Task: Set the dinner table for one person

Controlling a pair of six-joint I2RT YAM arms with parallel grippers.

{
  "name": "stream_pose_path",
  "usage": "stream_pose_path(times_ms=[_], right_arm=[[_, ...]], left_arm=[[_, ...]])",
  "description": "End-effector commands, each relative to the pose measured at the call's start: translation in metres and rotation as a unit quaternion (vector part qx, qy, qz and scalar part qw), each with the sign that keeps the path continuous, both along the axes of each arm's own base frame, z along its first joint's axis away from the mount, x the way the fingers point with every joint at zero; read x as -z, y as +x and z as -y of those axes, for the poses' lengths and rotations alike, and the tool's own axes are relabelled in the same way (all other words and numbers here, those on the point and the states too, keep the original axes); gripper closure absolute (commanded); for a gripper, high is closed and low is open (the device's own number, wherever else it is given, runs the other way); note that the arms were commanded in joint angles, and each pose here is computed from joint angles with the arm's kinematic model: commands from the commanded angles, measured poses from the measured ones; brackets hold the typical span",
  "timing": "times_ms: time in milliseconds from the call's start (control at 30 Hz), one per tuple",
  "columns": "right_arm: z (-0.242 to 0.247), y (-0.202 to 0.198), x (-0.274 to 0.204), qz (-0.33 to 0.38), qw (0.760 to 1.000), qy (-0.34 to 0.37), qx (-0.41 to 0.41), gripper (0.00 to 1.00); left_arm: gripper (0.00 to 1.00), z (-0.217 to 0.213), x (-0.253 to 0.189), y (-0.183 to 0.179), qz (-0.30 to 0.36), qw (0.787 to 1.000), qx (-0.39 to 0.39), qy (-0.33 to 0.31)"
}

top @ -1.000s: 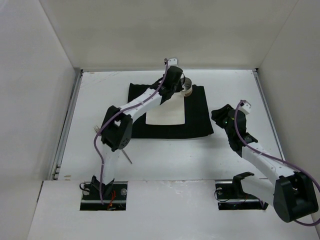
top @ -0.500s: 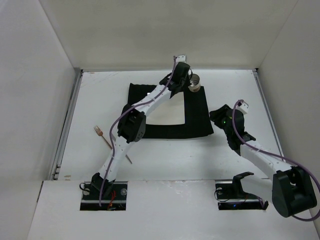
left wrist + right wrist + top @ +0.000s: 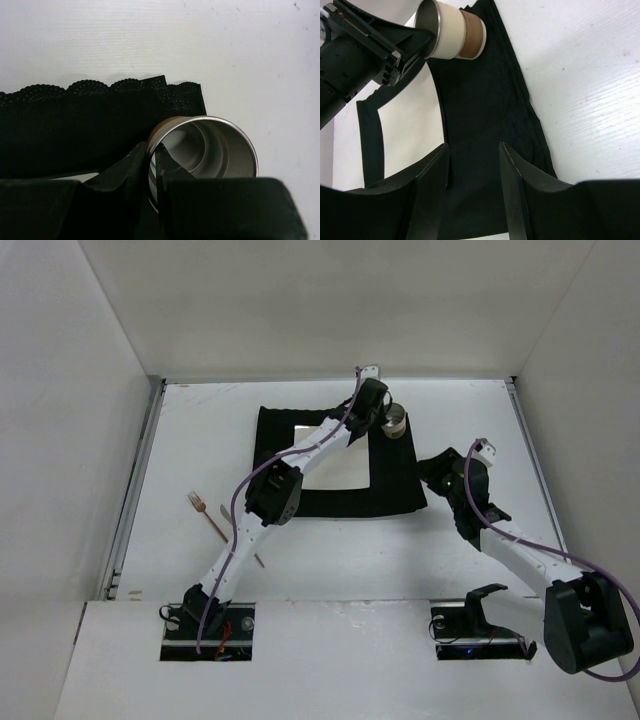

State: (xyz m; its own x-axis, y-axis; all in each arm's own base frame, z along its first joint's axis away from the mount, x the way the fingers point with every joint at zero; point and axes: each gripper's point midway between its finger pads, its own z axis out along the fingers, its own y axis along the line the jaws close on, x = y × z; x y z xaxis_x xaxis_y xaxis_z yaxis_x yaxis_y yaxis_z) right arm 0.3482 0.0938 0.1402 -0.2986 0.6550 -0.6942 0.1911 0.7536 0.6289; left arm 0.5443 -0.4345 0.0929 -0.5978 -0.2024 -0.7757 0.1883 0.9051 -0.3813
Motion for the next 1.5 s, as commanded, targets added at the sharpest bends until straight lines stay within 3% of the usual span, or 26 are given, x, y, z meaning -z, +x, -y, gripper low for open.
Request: stream_pose_path(times_ms=[0,400,633,733,867,967,1067,1133,1267,1367,1467], right_arm=[[-0.006,0.006,-0.016,0.030,0.999,0.016,-0.007,0.50],[-0.007,0.004,-0.018,0.034,0.999,0.020,-0.010,0.50],[-0.007,0.005,-0.017,0.034,0.999,0.020,-0.010,0.50],[-0.006,0.004,-0.020,0.038,0.999,0.021,-0.009,0.50],[-0.007,0.003,-0.021,0.042,0.999,0.022,-0.010,0.50],[-0.006,0.004,-0.022,0.043,0.999,0.022,-0.007,0.50],[-0.007,0.004,-0.019,0.041,0.999,0.022,-0.009,0.55],[-0.007,0.005,-0.018,0.039,0.999,0.021,-0.010,0.64],[-0.012,0.007,-0.019,0.037,0.999,0.017,-0.019,0.82],[-0.019,0.006,-0.020,0.038,0.999,0.019,-0.032,0.84],[-0.022,0.006,-0.017,0.035,0.999,0.013,-0.035,0.84]], left_arm=[[0.86,0.015,-0.039,0.003,0.030,0.999,0.012,-0.038],[0.62,0.015,-0.065,0.001,0.055,0.997,0.012,-0.061],[0.51,-0.008,-0.157,-0.013,0.117,0.987,0.006,-0.107],[0.51,-0.035,-0.209,-0.026,0.152,0.981,-0.003,-0.124],[0.51,-0.078,-0.237,-0.052,0.176,0.975,-0.029,-0.132],[0.53,-0.120,-0.222,-0.085,0.173,0.977,-0.060,-0.113],[0.59,-0.172,-0.179,-0.124,0.145,0.980,-0.112,-0.073],[0.65,-0.210,-0.144,-0.154,0.120,0.981,-0.150,-0.035],[0.86,-0.296,-0.081,-0.231,0.033,0.972,-0.221,0.071],[0.92,-0.340,-0.047,-0.283,-0.031,0.959,-0.249,0.133],[0.90,-0.359,-0.015,-0.323,-0.087,0.949,-0.266,0.145]])
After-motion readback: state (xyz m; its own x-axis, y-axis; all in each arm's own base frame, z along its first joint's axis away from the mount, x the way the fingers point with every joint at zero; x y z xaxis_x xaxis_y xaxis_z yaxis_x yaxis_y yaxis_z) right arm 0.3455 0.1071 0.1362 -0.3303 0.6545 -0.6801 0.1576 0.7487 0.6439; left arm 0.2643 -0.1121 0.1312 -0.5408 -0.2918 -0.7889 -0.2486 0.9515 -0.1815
